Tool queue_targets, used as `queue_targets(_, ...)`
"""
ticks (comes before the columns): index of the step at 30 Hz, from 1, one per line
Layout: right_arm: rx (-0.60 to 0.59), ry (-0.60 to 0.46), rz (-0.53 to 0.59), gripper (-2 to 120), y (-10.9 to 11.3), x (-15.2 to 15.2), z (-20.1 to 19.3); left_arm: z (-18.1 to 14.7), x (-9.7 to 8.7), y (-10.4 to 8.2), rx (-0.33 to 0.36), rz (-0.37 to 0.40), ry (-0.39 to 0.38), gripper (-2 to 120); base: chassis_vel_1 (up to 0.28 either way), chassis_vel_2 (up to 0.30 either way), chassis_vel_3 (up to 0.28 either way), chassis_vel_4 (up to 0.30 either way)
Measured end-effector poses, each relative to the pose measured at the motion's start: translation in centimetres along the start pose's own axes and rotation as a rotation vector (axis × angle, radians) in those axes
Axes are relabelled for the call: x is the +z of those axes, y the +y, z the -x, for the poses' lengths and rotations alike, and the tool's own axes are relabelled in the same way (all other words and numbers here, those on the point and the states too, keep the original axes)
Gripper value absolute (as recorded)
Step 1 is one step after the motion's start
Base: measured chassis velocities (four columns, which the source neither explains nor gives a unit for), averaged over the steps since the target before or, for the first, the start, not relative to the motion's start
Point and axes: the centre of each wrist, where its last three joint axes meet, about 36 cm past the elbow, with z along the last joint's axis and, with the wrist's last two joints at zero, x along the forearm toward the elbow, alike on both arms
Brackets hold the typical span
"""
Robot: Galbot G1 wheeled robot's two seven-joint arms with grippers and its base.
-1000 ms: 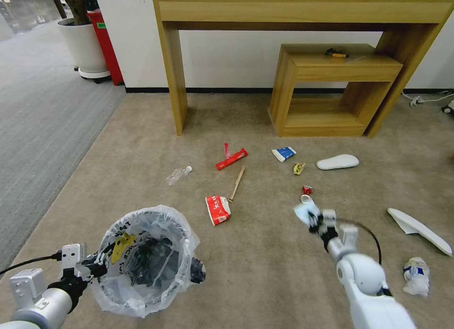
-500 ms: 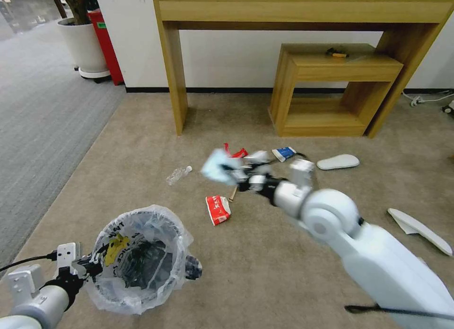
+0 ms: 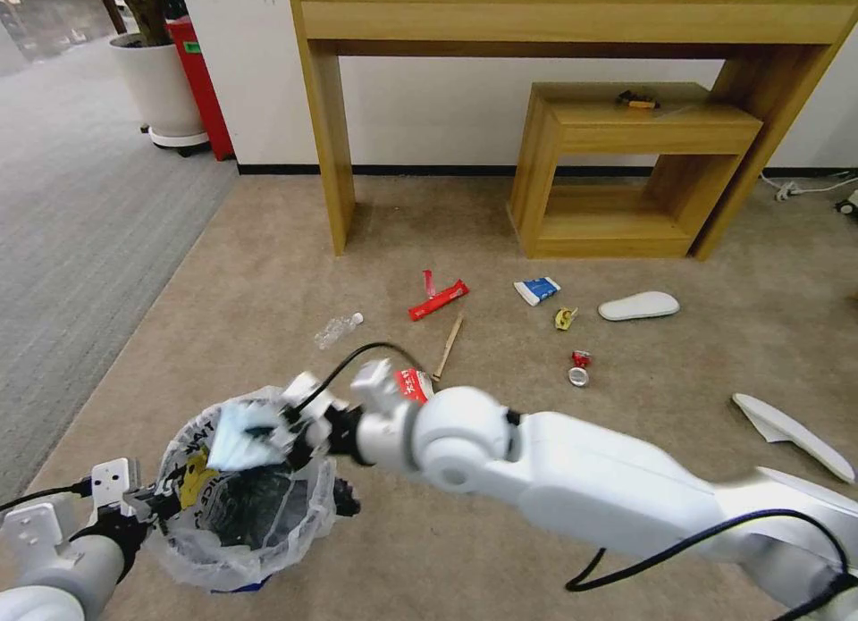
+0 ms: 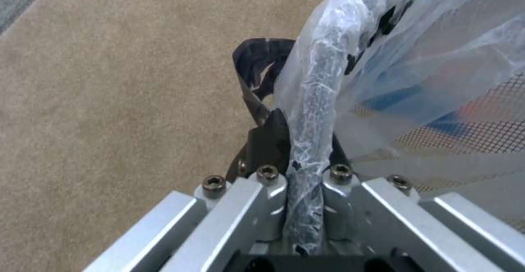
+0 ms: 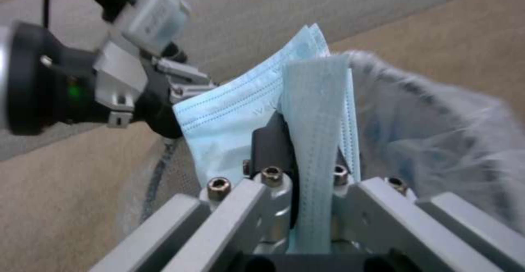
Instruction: Pick up the trash bin and place the garbage on the floor into it.
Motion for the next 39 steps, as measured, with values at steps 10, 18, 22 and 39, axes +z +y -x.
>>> queue_targets(10,0.032,0.043,0.024,34,0.4,1.5,1.2,0.0,0.1,-0.2,0.004,-0.007,-0.002,0,0.000,0.000,0.000,0.000)
queue_targets(18,0.090,-0.036,0.044,67,-0.1,0.0,0.1,0.0,0.1,-0.2,0.013,-0.011,-0.007,0,0.000,0.000,0.000,0.000)
queue_targets(22,0.147,-0.084,0.065,77,-1.0,-0.3,-1.4,0.0,0.3,0.0,0.010,-0.013,-0.002,0,0.000,0.000,0.000,0.000)
queue_targets(39,0.725,-0.033,0.135,100,-7.5,13.9,-18.8,0.5,0.5,0.0,0.023,0.002,0.006,0,0.000,0.000,0.000,0.000)
